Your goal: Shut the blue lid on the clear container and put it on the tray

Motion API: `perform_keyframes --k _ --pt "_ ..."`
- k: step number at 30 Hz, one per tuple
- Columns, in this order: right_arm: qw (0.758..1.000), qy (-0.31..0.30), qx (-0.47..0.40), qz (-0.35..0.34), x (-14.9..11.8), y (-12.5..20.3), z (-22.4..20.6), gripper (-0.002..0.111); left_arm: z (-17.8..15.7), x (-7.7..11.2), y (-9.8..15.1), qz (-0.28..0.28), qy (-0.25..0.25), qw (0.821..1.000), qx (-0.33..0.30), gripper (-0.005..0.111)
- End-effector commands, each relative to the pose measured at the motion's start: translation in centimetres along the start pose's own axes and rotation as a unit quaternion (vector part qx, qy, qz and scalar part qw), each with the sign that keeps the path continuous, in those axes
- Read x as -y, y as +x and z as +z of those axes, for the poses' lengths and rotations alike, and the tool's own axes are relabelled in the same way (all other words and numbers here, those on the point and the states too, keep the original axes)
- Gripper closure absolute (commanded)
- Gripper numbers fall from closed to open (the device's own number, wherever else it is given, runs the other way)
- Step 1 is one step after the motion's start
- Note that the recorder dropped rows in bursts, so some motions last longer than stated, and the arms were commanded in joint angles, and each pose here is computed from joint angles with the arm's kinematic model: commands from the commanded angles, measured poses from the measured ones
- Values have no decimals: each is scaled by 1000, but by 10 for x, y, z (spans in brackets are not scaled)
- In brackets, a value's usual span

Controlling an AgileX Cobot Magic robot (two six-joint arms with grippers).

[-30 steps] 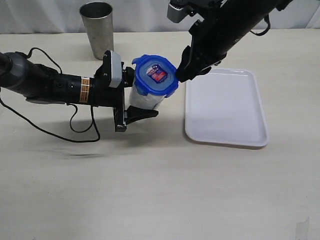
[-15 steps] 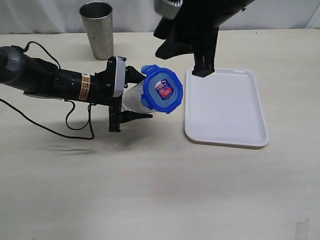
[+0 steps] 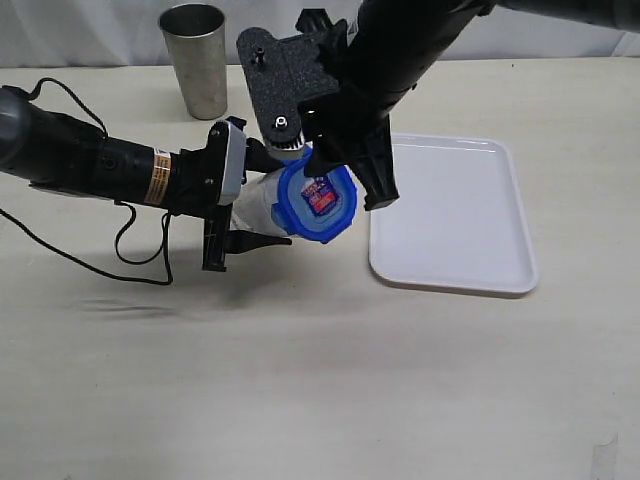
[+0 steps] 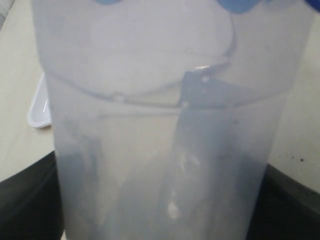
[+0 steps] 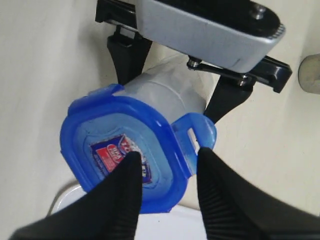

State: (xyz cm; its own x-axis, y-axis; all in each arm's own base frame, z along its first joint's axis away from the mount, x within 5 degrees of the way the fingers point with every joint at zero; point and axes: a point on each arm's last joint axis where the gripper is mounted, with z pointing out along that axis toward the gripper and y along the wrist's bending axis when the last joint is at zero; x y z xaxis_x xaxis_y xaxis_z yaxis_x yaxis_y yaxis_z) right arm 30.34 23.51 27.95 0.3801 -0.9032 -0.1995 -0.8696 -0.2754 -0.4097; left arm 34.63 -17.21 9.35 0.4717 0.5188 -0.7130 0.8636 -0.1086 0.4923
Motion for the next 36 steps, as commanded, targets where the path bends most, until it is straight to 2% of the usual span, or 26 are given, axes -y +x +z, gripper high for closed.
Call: perform_keyframes --k 1,8,13,21,29,34,36 --pt "1000 11 -1 -2 3 0 9 72 -2 -1 -4 -2 -2 1000 13 107" --pt "1000 -9 -1 -13 0 0 17 72 -2 -1 -4 -2 -2 1000 13 107" --pt "998 -53 6 -23 -6 0 42 72 -2 0 -9 -2 0 999 41 107" --pt "996 -70 14 -53 -16 -22 56 73 -2 -2 -12 -10 -9 998 55 107" --pt "995 -82 -1 -53 -19 -21 66 73 -3 -2 -14 -13 -8 997 69 107" --pt "995 -81 -1 -56 -19 -23 67 84 -3 -2 -15 -13 -7 997 77 107" --pt "995 -77 -1 -58 -19 -24 67 84 -3 -2 -15 -13 -7 997 77 107"
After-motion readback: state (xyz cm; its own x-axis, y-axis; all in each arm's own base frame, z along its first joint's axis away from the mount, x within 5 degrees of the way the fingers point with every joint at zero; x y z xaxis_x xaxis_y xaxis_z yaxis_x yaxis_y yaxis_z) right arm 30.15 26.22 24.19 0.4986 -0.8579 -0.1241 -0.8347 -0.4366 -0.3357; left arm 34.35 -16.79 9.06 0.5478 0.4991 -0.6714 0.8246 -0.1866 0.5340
